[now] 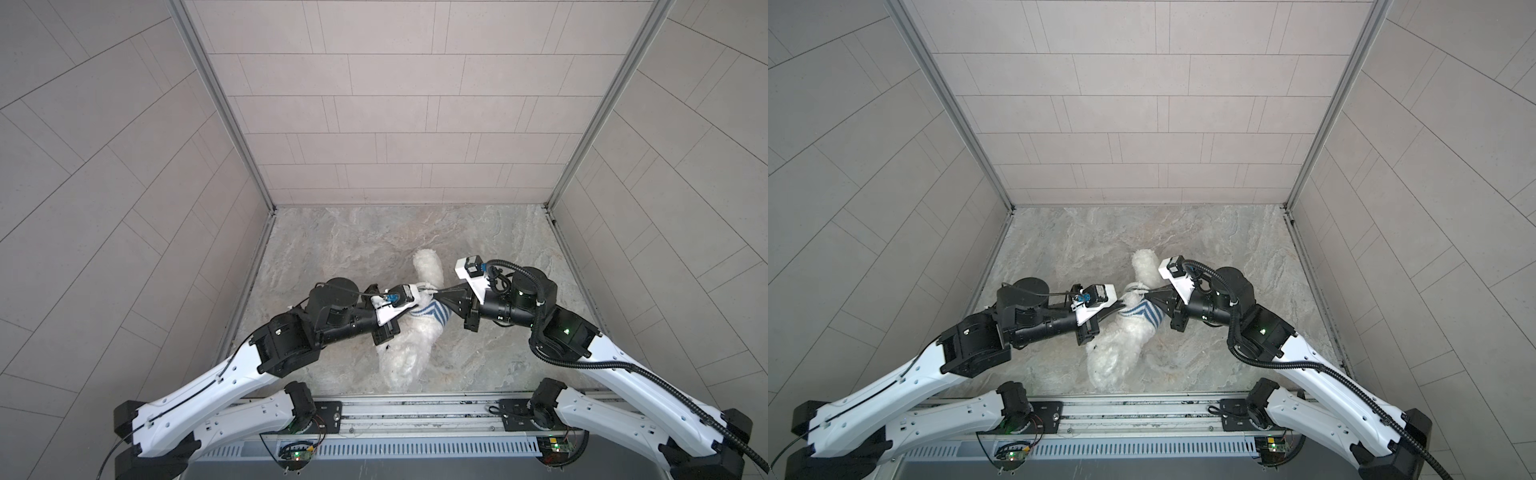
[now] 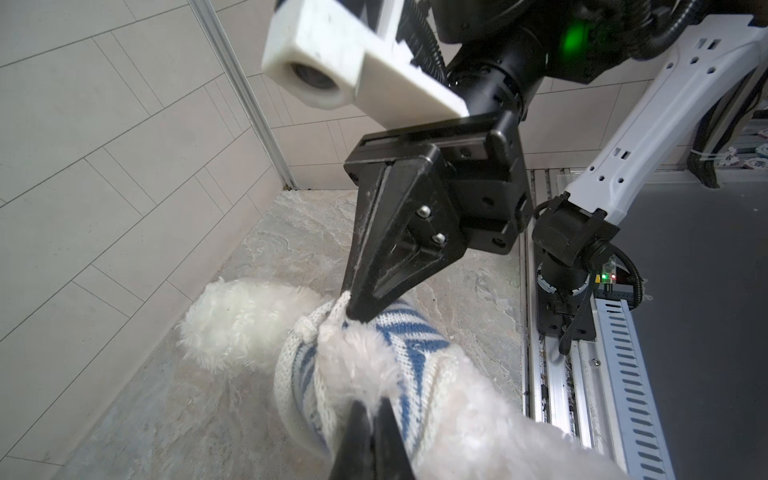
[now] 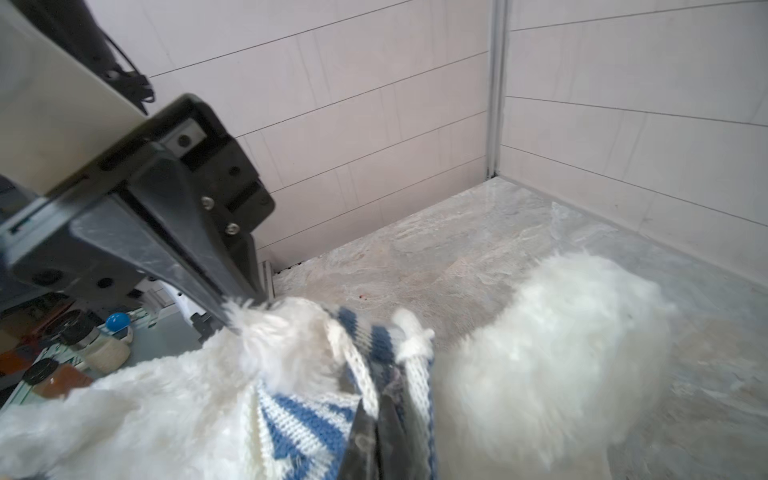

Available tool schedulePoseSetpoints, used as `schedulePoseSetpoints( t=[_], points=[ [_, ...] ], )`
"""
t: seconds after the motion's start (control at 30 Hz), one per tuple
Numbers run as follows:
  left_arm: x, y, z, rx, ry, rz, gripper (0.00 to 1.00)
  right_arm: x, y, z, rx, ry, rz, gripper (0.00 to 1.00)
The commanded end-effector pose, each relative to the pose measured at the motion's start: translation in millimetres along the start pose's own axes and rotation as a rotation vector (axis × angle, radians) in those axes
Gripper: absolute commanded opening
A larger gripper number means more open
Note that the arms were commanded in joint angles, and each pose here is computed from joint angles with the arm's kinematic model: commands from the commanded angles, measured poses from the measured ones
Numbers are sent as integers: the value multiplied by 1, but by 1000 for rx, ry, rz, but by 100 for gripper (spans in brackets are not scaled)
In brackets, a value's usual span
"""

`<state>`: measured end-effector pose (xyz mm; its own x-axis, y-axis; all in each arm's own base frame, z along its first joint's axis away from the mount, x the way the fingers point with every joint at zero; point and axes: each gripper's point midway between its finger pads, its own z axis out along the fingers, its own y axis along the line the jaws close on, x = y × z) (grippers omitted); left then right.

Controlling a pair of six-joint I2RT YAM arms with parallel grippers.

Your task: Dress the teddy bear

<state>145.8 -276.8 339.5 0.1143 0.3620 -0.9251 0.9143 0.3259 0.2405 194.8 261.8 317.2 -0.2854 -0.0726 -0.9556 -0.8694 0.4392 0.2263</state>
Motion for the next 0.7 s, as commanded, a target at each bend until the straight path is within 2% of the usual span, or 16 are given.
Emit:
schedulePoseSetpoints(
  t=[0.0, 0.23, 0.3, 0.33, 0.37, 0.43, 0.53, 0.6, 0.67],
  points=[
    [-35, 4, -21, -22, -145, 1, 0, 16, -50, -5, 239, 29, 127, 0],
    [-48, 11, -19, -55, -223, -38, 0, 25, -46, 9, 194, 133, 158, 0],
    [-52, 11, -19, -57, -256, -63, 0, 29, -45, 8, 192, 162, 141, 0],
    [-52, 12, -16, -55, -258, -77, 0, 25, -35, 10, 143, 155, 110, 0],
    [-51, 11, -12, -48, -249, -86, 0, 16, -20, 11, 85, 124, 62, 1],
    [-49, 12, -6, -48, -240, -113, 0, 5, 7, 12, 15, 75, -44, 14],
    [-44, 19, 0, -85, -238, -156, 0, -2, 41, 11, -95, 35, -183, 17],
    [-38, 23, 1, -112, -224, -169, 0, -7, 53, 6, -138, -22, -212, 24],
    [-35, 24, 1, -121, -227, -183, 0, -4, 52, 4, -129, -11, -212, 27]
  ],
)
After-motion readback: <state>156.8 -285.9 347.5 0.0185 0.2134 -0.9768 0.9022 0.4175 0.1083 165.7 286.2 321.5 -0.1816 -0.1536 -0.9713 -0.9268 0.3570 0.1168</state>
